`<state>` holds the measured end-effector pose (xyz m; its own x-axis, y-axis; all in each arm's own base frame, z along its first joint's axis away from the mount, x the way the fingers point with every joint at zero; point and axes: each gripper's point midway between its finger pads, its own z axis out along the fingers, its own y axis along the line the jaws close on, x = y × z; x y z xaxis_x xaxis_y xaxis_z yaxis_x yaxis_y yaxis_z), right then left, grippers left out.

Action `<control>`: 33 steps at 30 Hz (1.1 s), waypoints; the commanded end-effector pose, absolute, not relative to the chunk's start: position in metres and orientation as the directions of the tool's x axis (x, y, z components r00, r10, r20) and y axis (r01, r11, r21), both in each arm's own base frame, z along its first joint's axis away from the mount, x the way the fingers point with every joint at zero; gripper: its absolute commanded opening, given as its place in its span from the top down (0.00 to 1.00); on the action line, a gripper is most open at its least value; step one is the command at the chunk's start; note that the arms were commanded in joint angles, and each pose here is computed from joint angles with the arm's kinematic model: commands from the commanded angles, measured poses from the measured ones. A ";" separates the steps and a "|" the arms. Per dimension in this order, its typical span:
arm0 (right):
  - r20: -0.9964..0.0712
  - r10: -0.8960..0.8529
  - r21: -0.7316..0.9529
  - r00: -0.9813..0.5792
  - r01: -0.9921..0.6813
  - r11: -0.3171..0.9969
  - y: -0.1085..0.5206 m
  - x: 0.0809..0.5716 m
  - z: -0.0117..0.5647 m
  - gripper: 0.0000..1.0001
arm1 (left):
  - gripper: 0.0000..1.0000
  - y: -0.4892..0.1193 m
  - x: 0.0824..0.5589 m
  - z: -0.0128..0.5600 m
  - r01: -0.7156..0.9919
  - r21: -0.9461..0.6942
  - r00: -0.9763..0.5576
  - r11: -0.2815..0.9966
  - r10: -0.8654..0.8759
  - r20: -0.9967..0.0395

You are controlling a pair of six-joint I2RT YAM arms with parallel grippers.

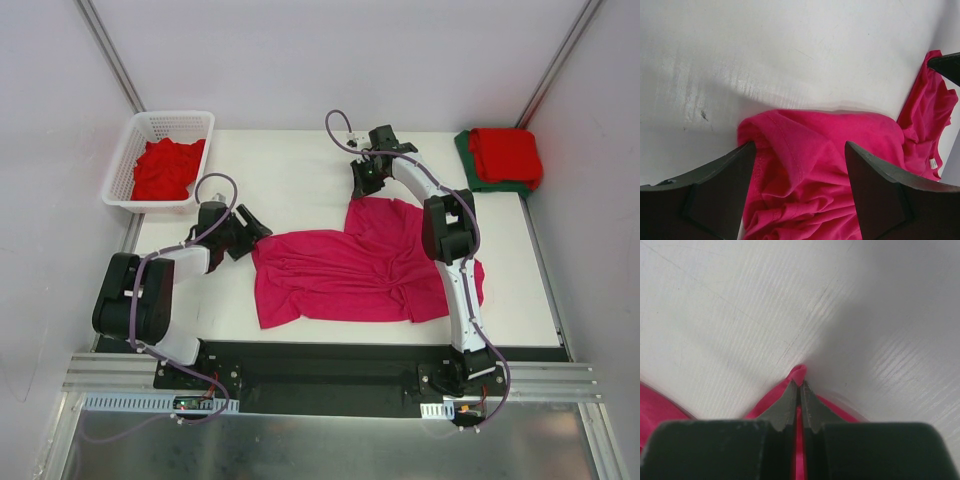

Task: Fold and stack the t-shirts
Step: Flatten out the tshirt

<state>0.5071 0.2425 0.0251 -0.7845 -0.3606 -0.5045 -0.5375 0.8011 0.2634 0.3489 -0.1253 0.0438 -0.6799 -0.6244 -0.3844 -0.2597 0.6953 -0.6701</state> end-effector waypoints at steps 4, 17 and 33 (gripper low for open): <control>-0.508 -0.378 0.246 -0.774 -0.551 0.798 0.237 0.506 0.031 0.99 | 0.28 -0.123 0.368 0.053 -0.236 -0.690 -0.654 0.684 -0.637 -0.408; -0.508 -0.375 0.250 -0.775 -0.549 0.798 0.237 0.506 0.032 0.99 | 0.31 -0.112 0.390 0.042 -0.272 -0.659 -0.639 0.701 -0.644 -0.421; -0.508 -0.375 0.251 -0.775 -0.550 0.797 0.237 0.506 0.031 0.98 | 0.50 -0.111 0.424 0.039 -0.284 -0.642 -0.638 0.712 -0.640 -0.428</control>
